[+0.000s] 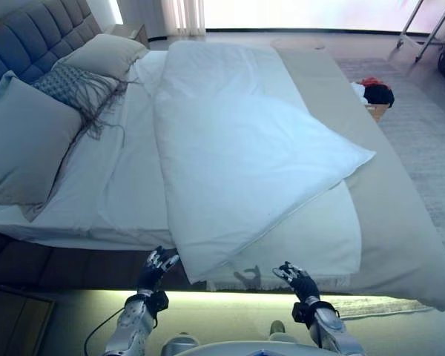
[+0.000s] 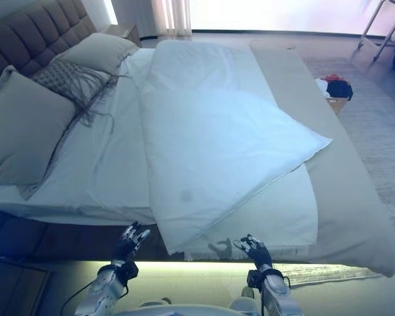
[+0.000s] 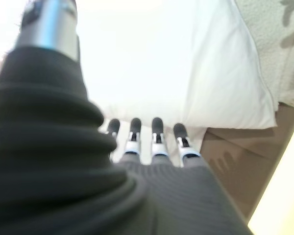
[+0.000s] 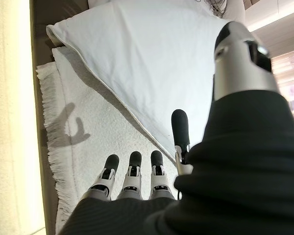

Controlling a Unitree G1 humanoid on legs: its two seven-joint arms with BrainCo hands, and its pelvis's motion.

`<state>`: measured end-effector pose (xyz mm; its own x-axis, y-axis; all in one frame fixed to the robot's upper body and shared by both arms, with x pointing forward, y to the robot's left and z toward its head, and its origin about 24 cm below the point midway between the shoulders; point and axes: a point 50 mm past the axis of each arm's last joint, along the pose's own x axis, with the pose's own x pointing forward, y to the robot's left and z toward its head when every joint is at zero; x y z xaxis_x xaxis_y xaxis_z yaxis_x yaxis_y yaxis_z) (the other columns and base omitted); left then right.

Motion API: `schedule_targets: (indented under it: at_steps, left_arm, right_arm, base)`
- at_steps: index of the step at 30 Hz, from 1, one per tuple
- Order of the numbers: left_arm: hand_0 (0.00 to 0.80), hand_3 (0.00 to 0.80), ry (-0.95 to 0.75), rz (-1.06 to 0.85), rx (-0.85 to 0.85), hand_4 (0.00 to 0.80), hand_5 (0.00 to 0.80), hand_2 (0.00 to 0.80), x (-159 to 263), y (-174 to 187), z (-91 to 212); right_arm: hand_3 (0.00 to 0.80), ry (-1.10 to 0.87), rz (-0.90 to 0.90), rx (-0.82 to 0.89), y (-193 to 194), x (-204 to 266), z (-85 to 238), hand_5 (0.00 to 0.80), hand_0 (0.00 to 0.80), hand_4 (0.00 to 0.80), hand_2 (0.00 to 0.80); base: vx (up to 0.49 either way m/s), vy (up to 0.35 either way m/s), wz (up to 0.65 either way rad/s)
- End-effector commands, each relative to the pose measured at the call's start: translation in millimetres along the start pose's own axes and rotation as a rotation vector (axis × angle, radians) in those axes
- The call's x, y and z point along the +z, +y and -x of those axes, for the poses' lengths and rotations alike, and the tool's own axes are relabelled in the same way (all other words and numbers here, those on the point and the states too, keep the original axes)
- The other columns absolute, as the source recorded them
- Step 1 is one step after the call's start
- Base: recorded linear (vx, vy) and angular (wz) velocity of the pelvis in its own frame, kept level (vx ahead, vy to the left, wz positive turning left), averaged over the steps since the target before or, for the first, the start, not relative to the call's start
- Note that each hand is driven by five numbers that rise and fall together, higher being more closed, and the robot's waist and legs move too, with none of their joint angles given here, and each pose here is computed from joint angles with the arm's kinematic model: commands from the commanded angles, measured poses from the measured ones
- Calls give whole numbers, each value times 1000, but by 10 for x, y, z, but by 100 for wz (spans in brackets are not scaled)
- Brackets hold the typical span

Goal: Make the bed neatly

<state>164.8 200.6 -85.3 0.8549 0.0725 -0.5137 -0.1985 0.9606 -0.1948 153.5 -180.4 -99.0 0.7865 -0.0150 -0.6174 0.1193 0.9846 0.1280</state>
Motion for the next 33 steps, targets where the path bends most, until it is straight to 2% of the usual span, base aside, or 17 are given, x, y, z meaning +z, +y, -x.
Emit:
schedule_targets:
  at_steps: [1, 33]
  left_arm:
    - [0, 0, -127, -13, -49, 0, 0, 0, 309, -106, -110]
    - [0, 0, -77, -14, 3, 0, 0, 0, 199, -62, -80]
  right_arm:
    - [0, -143, -17, 32, 115, 322, -76, 0, 0, 0, 0]
    - [0, -115, -25, 31, 121, 314, -90, 0, 0, 0, 0]
  base:
    - [0, 0, 0]
    - [-9, 11, 0]
